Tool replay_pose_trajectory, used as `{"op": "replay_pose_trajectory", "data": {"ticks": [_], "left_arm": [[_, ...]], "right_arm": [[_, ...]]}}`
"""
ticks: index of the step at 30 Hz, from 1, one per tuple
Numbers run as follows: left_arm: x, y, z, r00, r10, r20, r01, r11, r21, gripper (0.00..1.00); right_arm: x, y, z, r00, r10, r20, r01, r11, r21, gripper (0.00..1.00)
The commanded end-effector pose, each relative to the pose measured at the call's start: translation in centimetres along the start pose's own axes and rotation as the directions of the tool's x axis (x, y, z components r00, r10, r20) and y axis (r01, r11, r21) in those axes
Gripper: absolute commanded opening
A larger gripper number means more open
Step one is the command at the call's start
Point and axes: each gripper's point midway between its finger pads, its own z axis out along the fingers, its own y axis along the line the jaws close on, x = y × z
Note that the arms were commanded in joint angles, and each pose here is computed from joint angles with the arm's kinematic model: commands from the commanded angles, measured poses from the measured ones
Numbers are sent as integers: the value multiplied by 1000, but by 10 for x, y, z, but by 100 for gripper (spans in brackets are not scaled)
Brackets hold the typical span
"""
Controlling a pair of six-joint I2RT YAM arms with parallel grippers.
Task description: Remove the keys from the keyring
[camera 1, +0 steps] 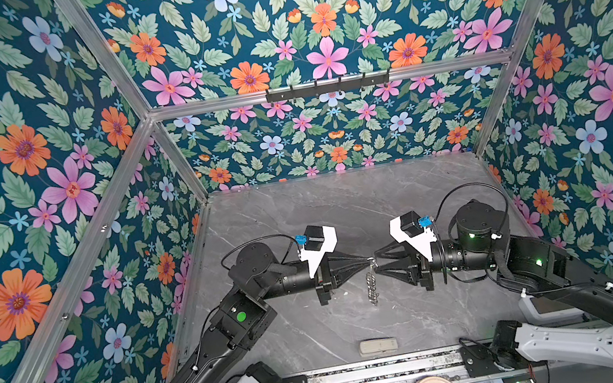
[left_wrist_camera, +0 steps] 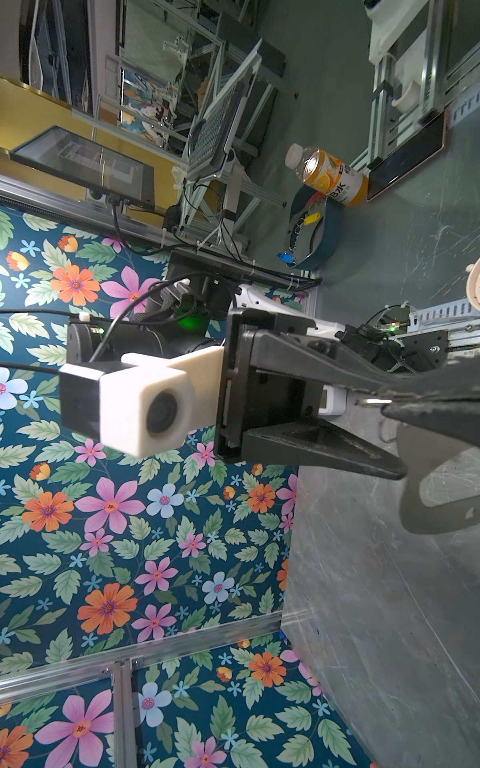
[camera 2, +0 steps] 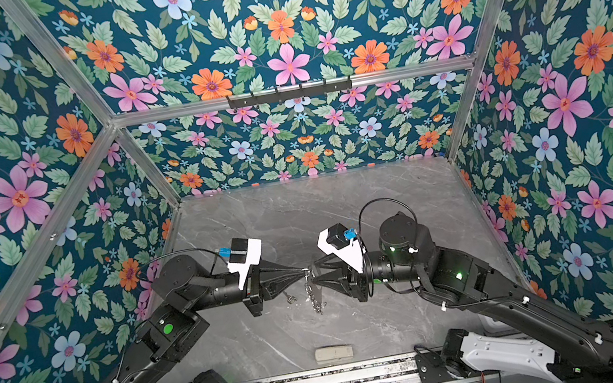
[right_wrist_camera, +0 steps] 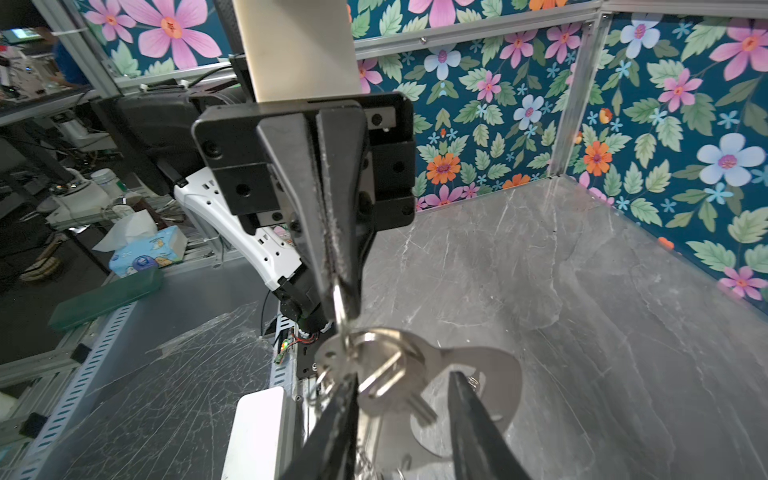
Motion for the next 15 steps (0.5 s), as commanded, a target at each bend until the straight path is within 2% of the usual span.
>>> {"op": "replay_pose_trajectory", "data": {"ticks": [1, 10, 15], "left_arm": [[-11, -5, -1, 999, 28, 35, -28, 999, 19, 0], [-11, -5, -1, 999, 30, 39, -31, 999, 15, 0], [-13, -2, -4, 997, 48, 60, -47, 999, -18, 0]], "right_arm": [[-6, -4, 0, 1000, -19, 14, 19, 999, 30, 30], [-5, -5, 1, 999, -35, -3, 36, 998, 53, 0], [-4, 0, 0, 999, -45, -24, 46, 998, 41, 0]]}}
